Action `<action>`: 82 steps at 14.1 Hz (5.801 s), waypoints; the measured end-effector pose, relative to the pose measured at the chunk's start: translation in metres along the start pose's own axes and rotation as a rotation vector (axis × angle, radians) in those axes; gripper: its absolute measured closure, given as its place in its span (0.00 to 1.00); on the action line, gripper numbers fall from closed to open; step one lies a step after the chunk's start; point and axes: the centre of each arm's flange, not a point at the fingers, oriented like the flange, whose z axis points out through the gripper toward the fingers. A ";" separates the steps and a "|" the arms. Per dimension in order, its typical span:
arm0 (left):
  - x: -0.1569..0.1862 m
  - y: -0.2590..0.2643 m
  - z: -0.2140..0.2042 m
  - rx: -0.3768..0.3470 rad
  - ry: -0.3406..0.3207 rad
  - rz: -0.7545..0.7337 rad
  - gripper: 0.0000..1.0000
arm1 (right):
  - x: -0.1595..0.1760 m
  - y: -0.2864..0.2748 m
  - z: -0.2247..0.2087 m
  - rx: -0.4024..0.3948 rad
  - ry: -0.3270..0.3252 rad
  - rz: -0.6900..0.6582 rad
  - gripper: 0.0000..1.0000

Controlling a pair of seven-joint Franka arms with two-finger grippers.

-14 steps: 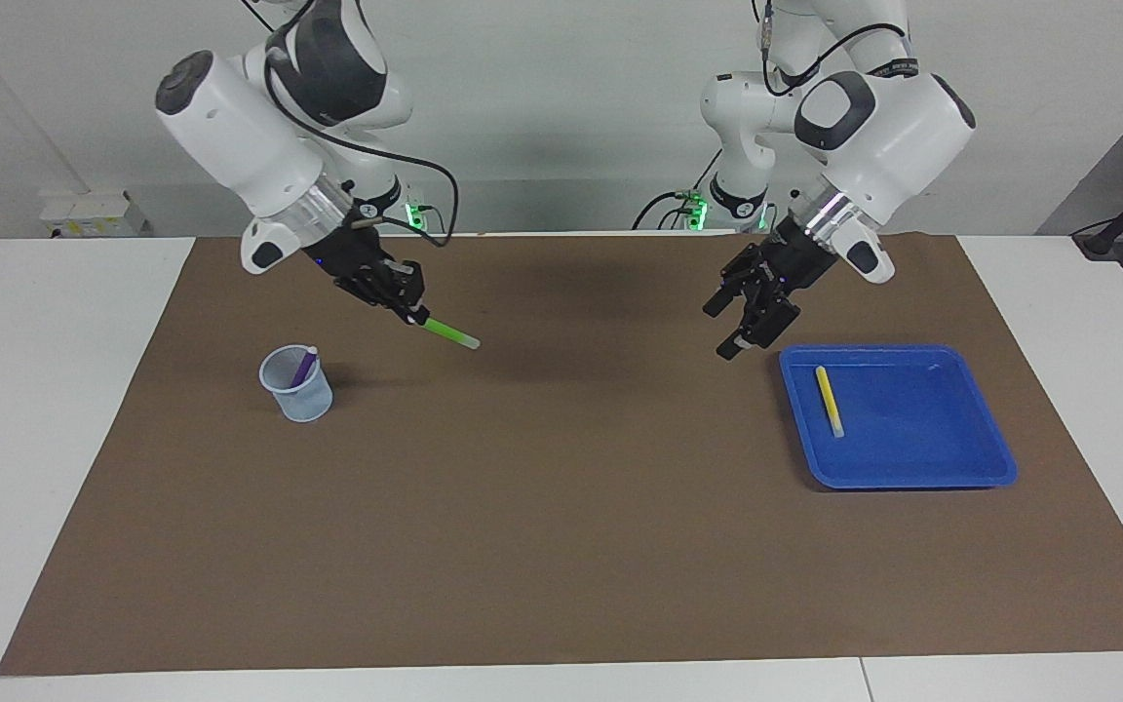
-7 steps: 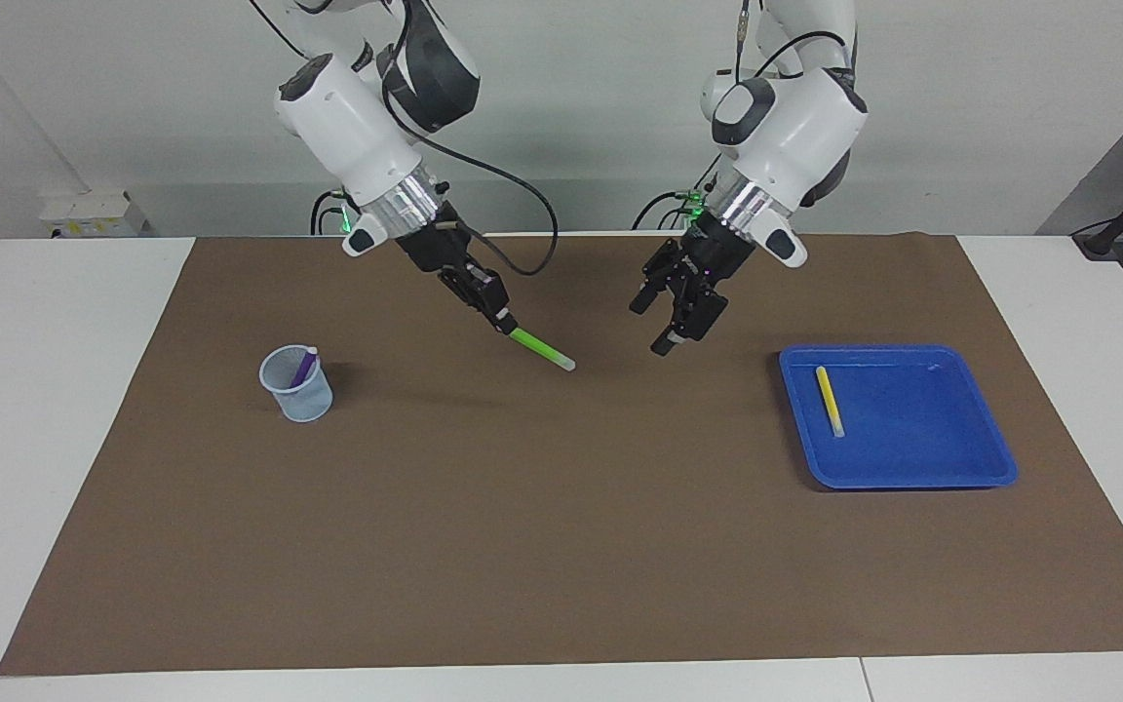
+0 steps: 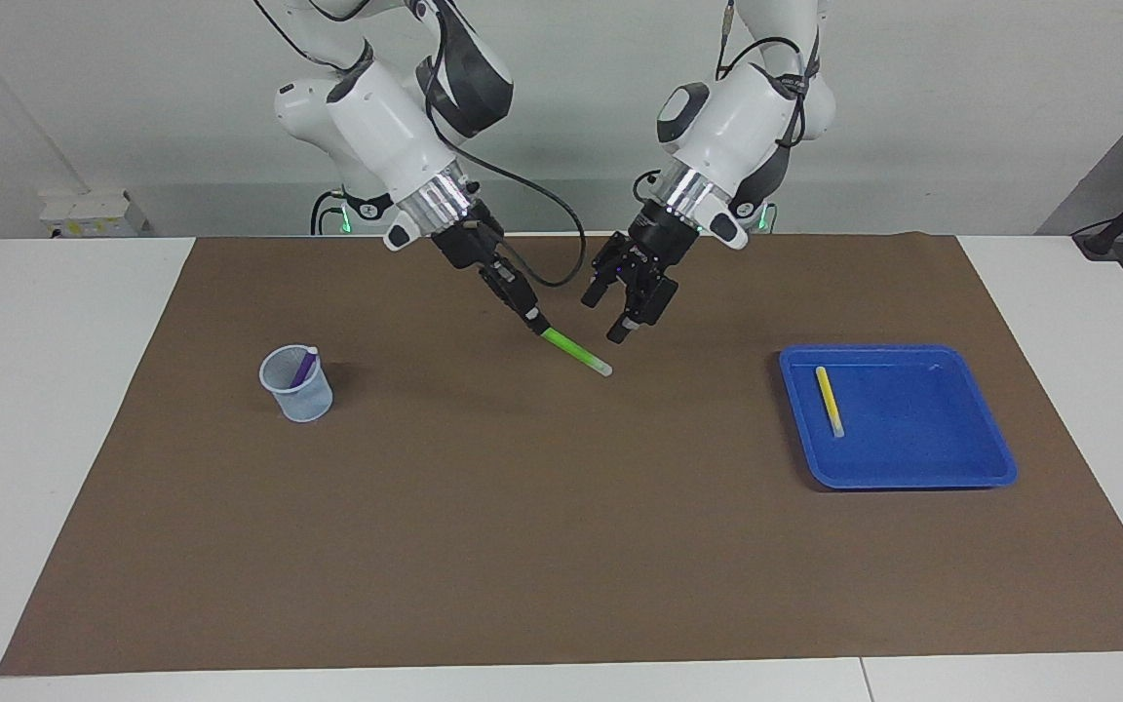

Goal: Right arm passes pens to left for tray arrangement
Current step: 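Bring the green pen to center while the left gripper reaches toward it, then grasp the green pen with the left gripper while the right gripper releases it, then carry the green pen to the tray while the right gripper returns to the cup, then lay the green pen in the tray while the right gripper grasps the purple pen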

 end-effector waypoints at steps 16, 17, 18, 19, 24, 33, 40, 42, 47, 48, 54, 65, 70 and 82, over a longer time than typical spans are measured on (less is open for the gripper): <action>0.001 -0.032 0.057 -0.075 0.005 -0.015 0.25 | 0.001 0.000 -0.001 0.001 0.001 0.001 0.82; 0.001 -0.032 0.057 -0.076 0.005 -0.015 0.39 | 0.001 0.000 -0.001 0.001 0.002 0.002 0.82; 0.001 -0.030 0.056 -0.082 0.004 -0.016 0.54 | 0.002 0.001 0.000 -0.001 0.002 0.003 0.82; 0.002 -0.027 0.055 -0.087 0.003 -0.017 0.65 | 0.002 0.002 0.001 -0.004 0.002 0.003 0.82; 0.001 -0.028 0.056 -0.083 0.004 0.000 0.81 | 0.004 0.002 0.000 -0.002 0.005 0.006 0.82; 0.000 -0.030 0.057 -0.079 0.004 0.009 0.81 | 0.008 0.007 0.001 -0.054 -0.027 -0.092 0.25; 0.060 -0.006 0.057 0.224 0.057 0.433 0.81 | 0.095 0.051 -0.041 -0.457 -0.067 -0.637 0.00; 0.087 0.013 0.040 0.331 0.031 0.556 0.81 | 0.119 0.063 -0.052 -0.525 -0.095 -0.809 0.00; 0.146 0.053 -0.013 0.580 0.033 0.859 0.81 | 0.162 0.091 -0.065 -0.699 -0.140 -1.145 0.19; 0.157 0.059 -0.024 0.632 0.032 0.933 0.81 | 0.166 0.095 -0.066 -0.733 -0.147 -1.189 0.20; 0.257 0.098 -0.092 0.846 0.026 1.339 0.81 | 0.211 0.143 -0.068 -0.830 -0.184 -1.214 0.40; 0.383 0.125 -0.136 0.935 0.057 1.634 0.81 | 0.237 0.165 -0.061 -0.728 -0.075 -0.709 0.40; 0.421 0.122 -0.101 0.919 0.066 1.648 0.81 | 0.250 0.174 -0.062 -0.727 -0.074 -0.660 0.50; 0.465 0.105 -0.068 0.911 0.113 1.676 0.73 | 0.251 0.171 -0.071 -0.740 -0.127 -0.732 0.81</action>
